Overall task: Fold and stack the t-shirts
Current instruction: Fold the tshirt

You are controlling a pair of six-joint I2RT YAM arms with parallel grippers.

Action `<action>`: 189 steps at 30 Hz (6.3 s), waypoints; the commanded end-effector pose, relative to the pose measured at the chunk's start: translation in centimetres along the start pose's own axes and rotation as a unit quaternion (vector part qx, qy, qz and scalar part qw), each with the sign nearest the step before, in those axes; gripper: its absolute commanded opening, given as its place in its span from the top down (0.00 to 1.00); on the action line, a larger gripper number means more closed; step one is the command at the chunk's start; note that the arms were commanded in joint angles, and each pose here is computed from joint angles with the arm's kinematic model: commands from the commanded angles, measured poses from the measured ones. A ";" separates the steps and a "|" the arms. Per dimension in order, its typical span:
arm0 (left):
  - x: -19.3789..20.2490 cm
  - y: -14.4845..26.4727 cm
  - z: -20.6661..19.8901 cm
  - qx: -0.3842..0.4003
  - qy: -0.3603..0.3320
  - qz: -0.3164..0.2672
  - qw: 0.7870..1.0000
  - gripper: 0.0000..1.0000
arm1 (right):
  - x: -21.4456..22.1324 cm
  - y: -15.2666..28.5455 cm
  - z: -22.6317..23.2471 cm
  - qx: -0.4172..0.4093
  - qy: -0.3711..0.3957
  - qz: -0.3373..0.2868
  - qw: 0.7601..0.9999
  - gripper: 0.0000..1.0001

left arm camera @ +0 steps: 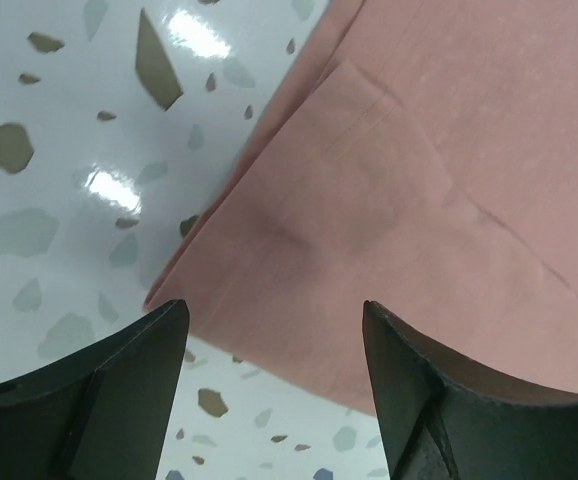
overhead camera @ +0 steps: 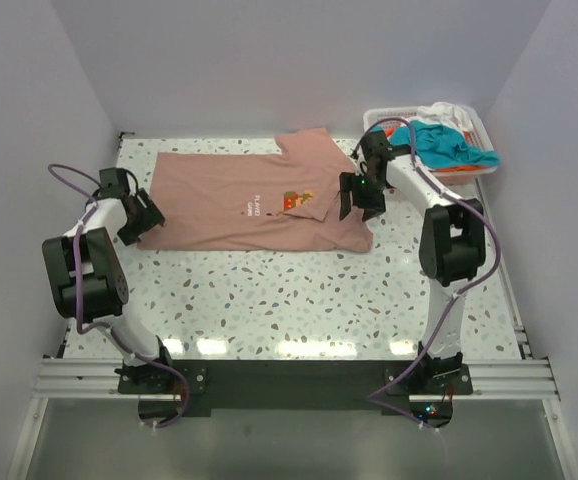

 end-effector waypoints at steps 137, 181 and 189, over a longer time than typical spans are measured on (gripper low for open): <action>5.3 0.5 -7.7 0.050 -0.059 -0.030 0.997 0.33 | -1.4 -5.3 5.4 -0.108 0.087 -0.012 0.990 1.00; 6.7 1.2 -6.7 0.049 -0.070 -0.026 0.996 0.33 | -11.7 -3.7 15.9 -0.323 -0.014 -0.143 0.936 0.48; 5.6 2.2 -7.0 0.057 -0.067 -0.048 0.995 0.33 | -10.9 0.5 15.1 -0.300 0.016 -0.172 0.938 0.44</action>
Point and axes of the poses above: each gripper's point midway between its finger pads, its own y axis back along the fingers, its own z axis along the line the jaws close on, x = y × z, the point moved 2 cm from there along y, back along the fingers, and after that the axes turned 3 degrees about -y, right-handed, at the moved point
